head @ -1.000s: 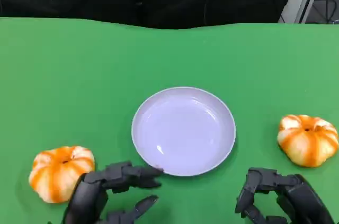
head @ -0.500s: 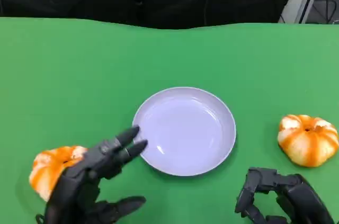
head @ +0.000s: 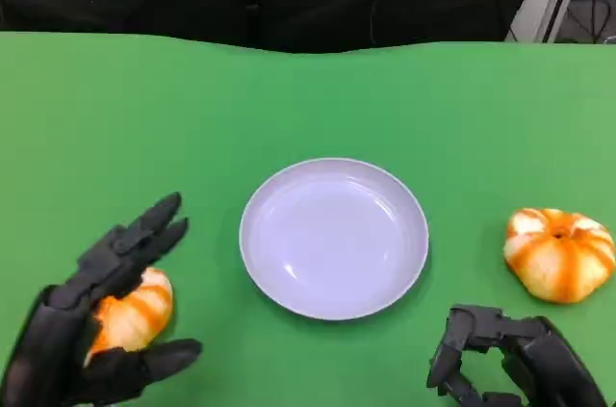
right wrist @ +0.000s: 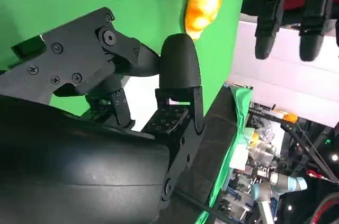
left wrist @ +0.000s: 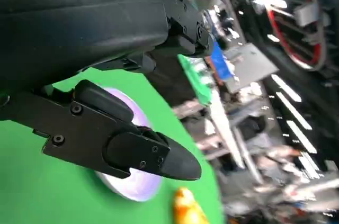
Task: Grasp the bread from the table and place it into the plate.
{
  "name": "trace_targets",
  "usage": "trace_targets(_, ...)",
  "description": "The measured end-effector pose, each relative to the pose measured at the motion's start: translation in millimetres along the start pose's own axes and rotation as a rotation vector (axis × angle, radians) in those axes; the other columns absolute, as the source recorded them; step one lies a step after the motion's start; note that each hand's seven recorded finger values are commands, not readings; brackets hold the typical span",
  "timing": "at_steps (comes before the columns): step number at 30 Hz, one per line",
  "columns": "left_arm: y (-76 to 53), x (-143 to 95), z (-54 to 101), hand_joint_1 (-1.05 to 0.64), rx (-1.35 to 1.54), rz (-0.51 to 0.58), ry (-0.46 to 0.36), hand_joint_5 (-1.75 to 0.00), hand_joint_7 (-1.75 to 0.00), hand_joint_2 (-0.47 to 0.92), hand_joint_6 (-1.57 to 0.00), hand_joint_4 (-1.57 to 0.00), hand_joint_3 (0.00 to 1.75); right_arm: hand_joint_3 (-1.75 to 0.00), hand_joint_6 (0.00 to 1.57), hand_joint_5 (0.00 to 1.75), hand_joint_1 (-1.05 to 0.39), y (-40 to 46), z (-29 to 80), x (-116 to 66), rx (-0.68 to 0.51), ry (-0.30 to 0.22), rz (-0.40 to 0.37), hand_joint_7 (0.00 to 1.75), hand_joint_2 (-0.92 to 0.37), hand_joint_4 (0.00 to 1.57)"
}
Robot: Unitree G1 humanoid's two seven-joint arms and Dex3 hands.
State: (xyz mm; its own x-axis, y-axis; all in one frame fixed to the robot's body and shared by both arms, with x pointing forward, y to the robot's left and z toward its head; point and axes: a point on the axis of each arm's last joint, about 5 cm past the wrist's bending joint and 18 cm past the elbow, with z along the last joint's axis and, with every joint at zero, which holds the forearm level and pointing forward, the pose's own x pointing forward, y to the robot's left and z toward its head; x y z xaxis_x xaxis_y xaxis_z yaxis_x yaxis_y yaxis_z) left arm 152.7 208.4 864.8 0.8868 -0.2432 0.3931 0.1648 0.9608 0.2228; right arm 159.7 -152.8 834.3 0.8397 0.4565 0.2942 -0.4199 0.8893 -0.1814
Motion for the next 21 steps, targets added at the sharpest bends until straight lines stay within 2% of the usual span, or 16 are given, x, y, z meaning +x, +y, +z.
trace_targets(5, 12.6, 0.9, -1.7, -0.83, 0.155, 0.009, 0.053, -0.02, -0.02, 0.92, -0.34, -0.31, 0.12, -0.91, 0.78, 1.56, -0.23, -0.4, 1.8, 1.5, -0.005, -0.013, 0.001, 1.33, -0.62, 0.79)
trace_targets(9, 19.9, -0.8, -2.5, -0.85, 0.311, 0.010, 0.101, 0.00, -0.03, 0.92, -0.38, -0.28, 0.15, -0.91, 0.78, 1.56, -0.23, -0.4, 2.0, 1.2, -0.005, -0.012, 0.000, 1.33, -0.63, 0.79)
trace_targets(15, 24.8, -2.0, -6.6, -0.90, 0.483, -0.016, 0.209, 0.00, -0.05, 0.92, -0.47, -0.25, 0.16, -0.90, 0.79, 1.57, -0.25, -0.6, 1.7, 0.8, -0.005, -0.011, -0.002, 1.33, -0.63, 0.80)
trace_targets(21, 27.8, -1.0, -9.5, -0.99, 0.639, -0.085, 0.339, 0.00, -0.01, 0.92, -0.44, -0.20, 0.22, -0.89, 0.79, 1.56, -0.25, -0.5, 1.7, 0.7, -0.005, -0.010, -0.003, 1.32, -0.63, 0.80)
